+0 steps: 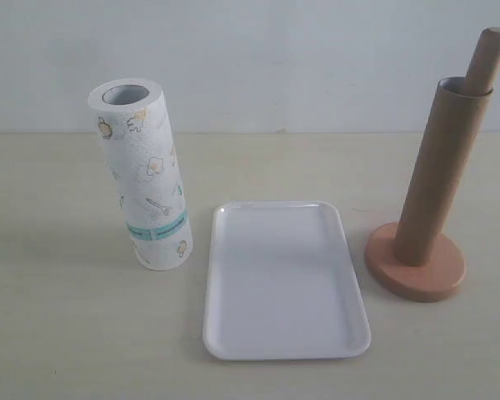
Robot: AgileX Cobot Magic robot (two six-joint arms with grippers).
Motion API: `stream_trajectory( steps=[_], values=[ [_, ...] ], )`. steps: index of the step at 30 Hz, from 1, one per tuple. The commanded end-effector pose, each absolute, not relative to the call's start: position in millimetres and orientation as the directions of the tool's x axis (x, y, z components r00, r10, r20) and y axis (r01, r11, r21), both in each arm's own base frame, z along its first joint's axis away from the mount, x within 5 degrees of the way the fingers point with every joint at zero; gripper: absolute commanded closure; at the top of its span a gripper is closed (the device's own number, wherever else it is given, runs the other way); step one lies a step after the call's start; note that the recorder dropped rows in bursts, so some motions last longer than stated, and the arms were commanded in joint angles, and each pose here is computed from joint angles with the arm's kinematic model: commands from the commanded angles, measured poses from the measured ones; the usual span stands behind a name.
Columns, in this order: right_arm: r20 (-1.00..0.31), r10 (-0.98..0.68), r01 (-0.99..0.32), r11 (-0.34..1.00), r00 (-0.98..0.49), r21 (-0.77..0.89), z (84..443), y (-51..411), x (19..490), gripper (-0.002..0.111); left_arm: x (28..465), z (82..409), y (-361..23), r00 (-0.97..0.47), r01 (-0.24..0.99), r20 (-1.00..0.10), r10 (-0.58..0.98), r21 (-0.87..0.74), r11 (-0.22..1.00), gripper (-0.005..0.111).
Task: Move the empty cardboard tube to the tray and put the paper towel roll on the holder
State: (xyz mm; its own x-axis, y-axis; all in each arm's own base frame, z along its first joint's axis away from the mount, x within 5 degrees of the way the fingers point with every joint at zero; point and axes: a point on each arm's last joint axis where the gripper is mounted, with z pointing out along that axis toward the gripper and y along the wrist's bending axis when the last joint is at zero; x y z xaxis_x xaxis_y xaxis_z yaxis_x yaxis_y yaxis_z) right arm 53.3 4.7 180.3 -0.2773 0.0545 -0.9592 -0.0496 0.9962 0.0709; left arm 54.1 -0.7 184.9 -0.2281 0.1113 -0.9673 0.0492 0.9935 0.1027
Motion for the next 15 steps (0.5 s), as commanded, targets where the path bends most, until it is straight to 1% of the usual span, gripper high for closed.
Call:
stream_trajectory(
  steps=[1,15],
  values=[
    [-0.962,0.051,-0.047,0.997,-0.267,0.066,181.3,4.3,53.1,0.104,54.1,184.7,-0.9,-0.222,0.047,-0.970,0.101,0.093,0.995,0.103],
    [-0.962,0.054,-0.052,0.996,-0.268,0.071,181.3,4.7,53.0,0.104,54.1,184.7,-0.9,-0.222,0.047,-0.970,0.101,0.093,0.995,0.103]
  ],
)
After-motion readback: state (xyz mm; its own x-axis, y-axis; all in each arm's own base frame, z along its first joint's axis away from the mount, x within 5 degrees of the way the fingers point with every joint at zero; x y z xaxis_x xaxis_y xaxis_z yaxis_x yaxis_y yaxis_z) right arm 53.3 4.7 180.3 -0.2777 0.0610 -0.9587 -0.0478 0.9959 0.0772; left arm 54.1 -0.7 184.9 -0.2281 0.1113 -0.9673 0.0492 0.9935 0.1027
